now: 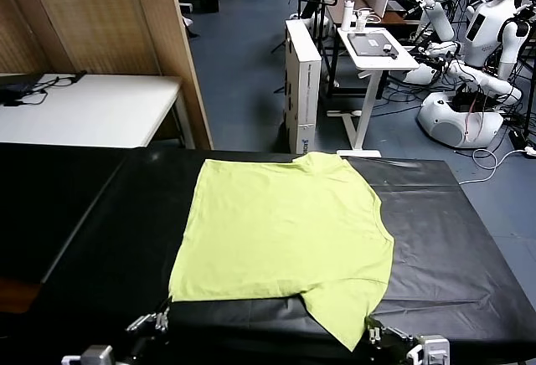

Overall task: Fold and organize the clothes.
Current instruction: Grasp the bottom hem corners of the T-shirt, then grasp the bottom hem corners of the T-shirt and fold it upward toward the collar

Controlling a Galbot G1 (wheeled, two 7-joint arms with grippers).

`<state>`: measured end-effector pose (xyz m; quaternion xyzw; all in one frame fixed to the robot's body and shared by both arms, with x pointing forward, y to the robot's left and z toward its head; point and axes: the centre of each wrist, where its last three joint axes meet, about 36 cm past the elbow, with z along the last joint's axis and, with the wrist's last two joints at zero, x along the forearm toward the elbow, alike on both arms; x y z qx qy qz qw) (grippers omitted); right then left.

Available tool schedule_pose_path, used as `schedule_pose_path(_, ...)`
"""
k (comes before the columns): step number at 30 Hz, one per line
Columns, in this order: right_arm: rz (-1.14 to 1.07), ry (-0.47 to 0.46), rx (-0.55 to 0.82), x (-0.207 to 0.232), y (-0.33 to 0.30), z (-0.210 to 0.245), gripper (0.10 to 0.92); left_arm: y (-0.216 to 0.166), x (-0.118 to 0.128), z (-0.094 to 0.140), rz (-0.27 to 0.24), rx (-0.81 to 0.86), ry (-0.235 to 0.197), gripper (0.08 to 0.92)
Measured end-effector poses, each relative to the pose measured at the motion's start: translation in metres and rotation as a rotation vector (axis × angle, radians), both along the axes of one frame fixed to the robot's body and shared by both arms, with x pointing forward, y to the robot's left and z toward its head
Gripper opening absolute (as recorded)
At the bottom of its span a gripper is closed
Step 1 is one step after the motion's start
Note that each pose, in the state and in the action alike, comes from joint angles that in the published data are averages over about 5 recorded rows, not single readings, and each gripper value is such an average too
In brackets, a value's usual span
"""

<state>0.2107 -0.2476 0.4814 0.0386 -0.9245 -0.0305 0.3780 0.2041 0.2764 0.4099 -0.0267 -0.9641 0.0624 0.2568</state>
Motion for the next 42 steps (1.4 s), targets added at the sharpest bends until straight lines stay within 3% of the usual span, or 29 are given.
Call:
schedule_pose_path(11, -0.035, 0.040, -0.050, -0.026, 0.003, 0.023, 0.140, 0.011, -0.019, 0.012, 0.019, 0.047, -0.026, 0.146)
schedule_pose_path(21, -0.011, 0.022, -0.002, -0.025, 0.001, 0.030, 0.140, 0.016, -0.033, 0.022, 0.049, 0.059, -0.051, 0.146)
schedule_pose_path(32, 0.019, -0.179, 0.061, 0.013, -0.011, 0.023, 0.140, 0.008, -0.004, 0.029, 0.082, 0.021, -0.159, 0.146)
schedule_pose_path(42, -0.002, -0.244, 0.050, 0.057, -0.028, 0.008, 0.140, 0.007, 0.037, 0.021, 0.076, 0.011, -0.213, 0.146)
